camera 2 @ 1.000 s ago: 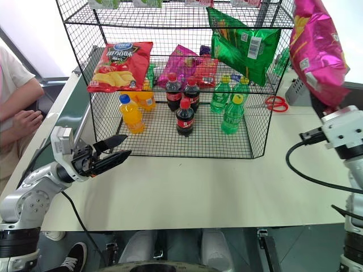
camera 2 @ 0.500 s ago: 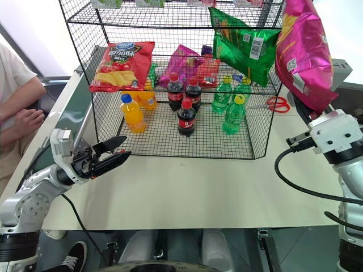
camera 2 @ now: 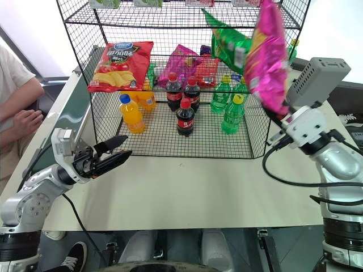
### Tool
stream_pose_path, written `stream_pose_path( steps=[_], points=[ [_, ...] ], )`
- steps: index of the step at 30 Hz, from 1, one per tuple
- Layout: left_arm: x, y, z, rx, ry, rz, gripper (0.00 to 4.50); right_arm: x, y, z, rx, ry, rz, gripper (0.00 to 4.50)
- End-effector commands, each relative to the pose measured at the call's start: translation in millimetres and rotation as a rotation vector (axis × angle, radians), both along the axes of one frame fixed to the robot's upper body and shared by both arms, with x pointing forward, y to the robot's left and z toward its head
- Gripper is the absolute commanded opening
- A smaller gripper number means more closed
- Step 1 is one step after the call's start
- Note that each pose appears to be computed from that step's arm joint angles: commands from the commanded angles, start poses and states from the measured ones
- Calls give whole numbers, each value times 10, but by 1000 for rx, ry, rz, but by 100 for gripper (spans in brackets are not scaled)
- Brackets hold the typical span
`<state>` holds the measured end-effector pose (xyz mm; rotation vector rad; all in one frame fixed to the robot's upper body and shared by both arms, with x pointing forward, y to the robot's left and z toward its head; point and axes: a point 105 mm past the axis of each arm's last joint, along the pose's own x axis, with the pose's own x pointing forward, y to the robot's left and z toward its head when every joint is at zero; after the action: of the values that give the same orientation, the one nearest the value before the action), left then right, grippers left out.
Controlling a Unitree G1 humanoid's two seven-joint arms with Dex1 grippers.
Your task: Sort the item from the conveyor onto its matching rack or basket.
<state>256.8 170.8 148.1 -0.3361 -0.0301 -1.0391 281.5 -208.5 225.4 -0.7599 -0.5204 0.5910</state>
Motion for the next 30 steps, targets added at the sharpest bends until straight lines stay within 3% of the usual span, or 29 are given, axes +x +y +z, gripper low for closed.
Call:
stream_pose_path(
  steps=[1, 4, 9, 18, 21, 25, 30],
  points=[
    [-43, 12, 126, -1, -55, 9, 407, -80, 108, 97, -32, -53, 53, 5],
    [-50, 8, 116, -9, -51, 16, 407, -82, 180, 89, -81, -66, 89, 5],
    [-47, -23, 110, -17, -49, 15, 407, -8, 83, 301, -13, -135, 29, 5],
    [-9, -36, 109, -21, -50, 5, 407, -56, 635, 190, 50, -114, 145, 5],
    [-3, -47, 129, -27, -53, 6, 407, -26, 586, 200, 47, -123, 113, 5],
    [-30, -29, 136, -11, -67, 8, 407, 9, 297, 448, 127, -169, 9, 5],
    [-55, -48, 131, 4, -76, -5, 407, -94, 73, 485, 47, -186, -76, 5]
  ],
)
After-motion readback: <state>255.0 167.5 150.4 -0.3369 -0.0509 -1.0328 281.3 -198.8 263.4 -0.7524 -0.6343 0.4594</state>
